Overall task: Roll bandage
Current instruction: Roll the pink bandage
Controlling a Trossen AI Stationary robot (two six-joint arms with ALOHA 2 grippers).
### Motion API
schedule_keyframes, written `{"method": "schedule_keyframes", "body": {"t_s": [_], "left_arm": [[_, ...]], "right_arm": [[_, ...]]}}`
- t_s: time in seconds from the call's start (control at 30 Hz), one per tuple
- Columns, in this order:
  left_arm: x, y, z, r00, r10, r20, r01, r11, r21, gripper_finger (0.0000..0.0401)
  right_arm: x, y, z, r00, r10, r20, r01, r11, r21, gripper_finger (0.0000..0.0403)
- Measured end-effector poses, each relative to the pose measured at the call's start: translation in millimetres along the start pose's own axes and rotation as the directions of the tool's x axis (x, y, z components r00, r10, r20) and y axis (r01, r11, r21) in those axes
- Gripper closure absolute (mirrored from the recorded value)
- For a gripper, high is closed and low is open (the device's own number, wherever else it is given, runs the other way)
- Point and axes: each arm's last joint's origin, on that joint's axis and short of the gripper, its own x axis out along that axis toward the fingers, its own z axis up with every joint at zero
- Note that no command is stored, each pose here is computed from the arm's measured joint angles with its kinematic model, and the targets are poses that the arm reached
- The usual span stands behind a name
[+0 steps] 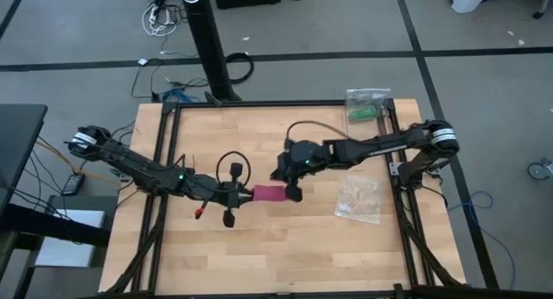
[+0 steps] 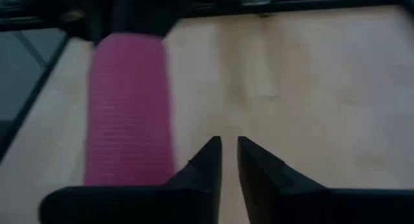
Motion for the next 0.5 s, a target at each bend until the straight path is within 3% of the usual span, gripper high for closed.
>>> {"method": "schedule_keyframes", "body": {"t_s": [0.13, 0.2, 0.3, 0.5], "left_arm": [[2.0, 6.6, -8.7, 0.999, -0.033, -0.004, 0.031, 0.966, -0.258, 0.0382], [3.3, 10.8, -15.5, 0.999, -0.042, -0.008, 0.035, 0.908, -0.417, 0.0382], [6.9, 14.8, -29.2, 0.998, -0.048, -0.034, 0.017, 0.79, -0.613, 0.0382], [23.0, 12.6, -67.6, 0.993, -0.047, -0.112, -0.054, 0.655, -0.754, 0.0382]], "right_arm": [[-28.0, -4.3, 2.9, 0.995, -0.085, -0.043, 0.086, 0.996, 0.002, 0.0316], [-38.9, -4.9, 2.6, 0.991, -0.115, -0.067, 0.116, 0.993, 0.015, 0.0305], [-44.0, -5.2, -1.0, 0.989, -0.124, -0.082, 0.127, 0.991, 0.032, 0.0299], [-33.5, -1.9, -19.0, 0.988, -0.111, -0.103, 0.115, 0.993, 0.031, 0.0304]]}}
